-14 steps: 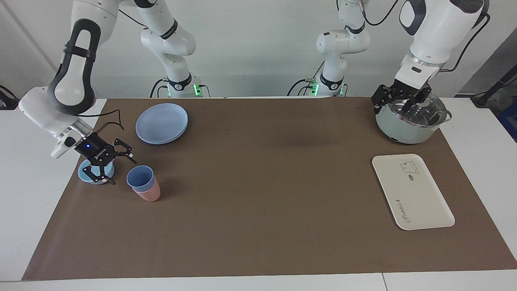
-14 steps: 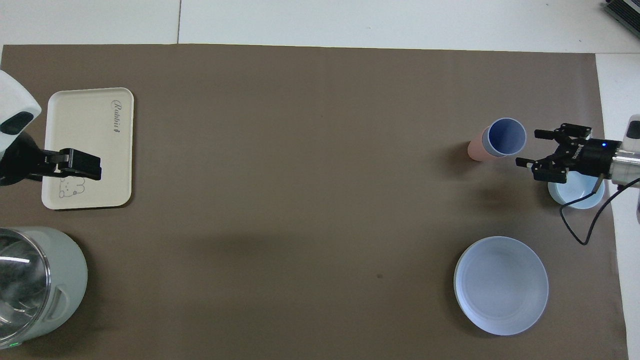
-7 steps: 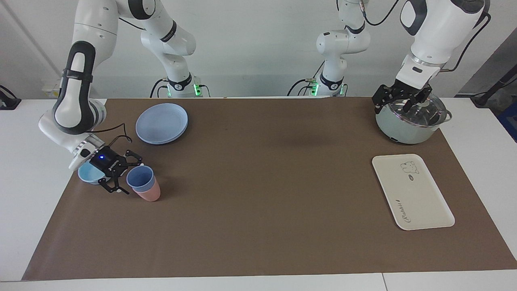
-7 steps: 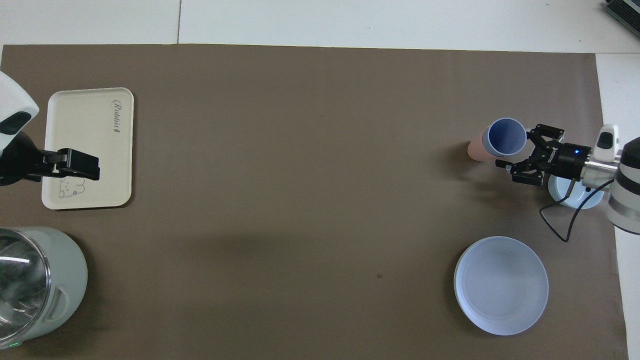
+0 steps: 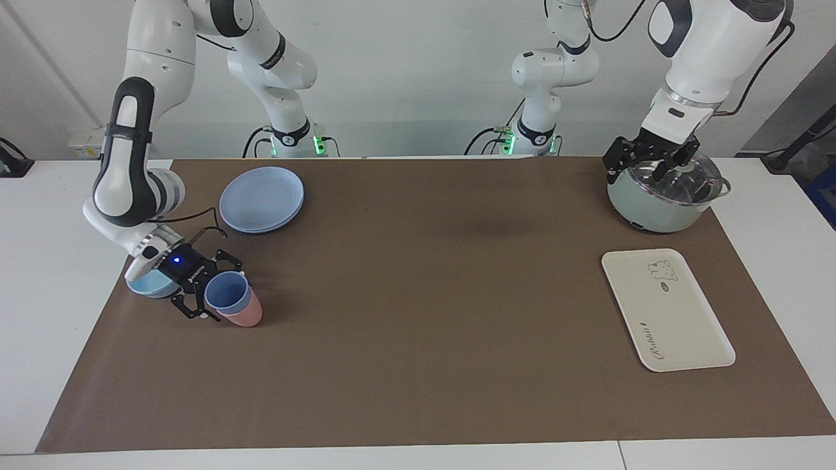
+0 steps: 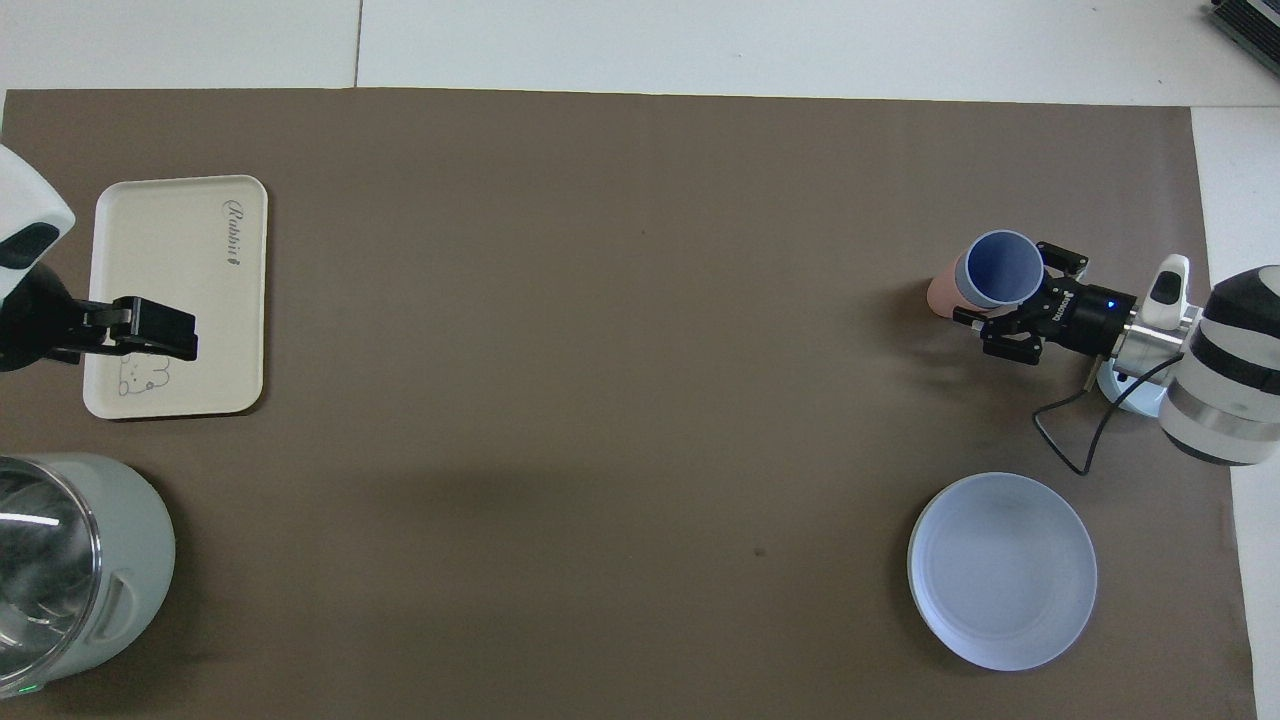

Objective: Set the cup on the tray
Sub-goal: 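Grasp and lift the nested cups with the right gripper, then bring the cups to center while the left gripper reaches the blue cup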

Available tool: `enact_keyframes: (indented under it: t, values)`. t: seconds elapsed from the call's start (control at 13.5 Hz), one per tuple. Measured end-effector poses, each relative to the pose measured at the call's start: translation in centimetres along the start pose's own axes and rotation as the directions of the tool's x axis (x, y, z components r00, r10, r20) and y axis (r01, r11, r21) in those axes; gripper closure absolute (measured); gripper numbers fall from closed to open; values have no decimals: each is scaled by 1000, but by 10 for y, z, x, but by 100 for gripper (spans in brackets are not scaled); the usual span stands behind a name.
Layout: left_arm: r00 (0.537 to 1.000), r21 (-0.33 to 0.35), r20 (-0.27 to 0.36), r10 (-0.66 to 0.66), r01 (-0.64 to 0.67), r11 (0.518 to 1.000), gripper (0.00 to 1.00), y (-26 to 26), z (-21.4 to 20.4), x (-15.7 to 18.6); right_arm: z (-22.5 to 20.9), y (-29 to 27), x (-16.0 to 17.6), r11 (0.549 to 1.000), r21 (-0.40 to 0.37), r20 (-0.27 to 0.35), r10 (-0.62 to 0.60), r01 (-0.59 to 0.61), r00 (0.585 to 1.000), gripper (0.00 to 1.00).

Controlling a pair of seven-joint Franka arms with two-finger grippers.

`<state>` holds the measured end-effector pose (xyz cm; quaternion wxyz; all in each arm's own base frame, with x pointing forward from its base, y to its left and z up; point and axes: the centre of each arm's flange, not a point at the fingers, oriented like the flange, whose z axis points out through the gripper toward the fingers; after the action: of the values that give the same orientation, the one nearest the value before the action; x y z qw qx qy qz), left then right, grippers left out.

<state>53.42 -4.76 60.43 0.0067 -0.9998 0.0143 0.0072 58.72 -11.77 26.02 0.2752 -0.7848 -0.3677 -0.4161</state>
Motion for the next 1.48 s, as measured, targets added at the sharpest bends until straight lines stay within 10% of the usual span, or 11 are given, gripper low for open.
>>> enact_keyframes:
  t: [0.22,0.67,1.11,1.48]
  values:
    - [1000,0,0,0,0,1000,0,0,0,0,7,-3,3,1000,9,-2,-3,3,1000,16]
    - [1000,0,0,2,-2,1000,0,1,0,0,9,-9,40,1000,12,-2,-12,12,1000,17]
    - [992,-228,-4,-127,123,966,0,28,12,5,-48,-61,183,999,27,243,-38,33,969,17]
    - [935,-473,20,-354,321,821,0,117,32,14,2,-158,275,998,31,490,-61,52,870,17]
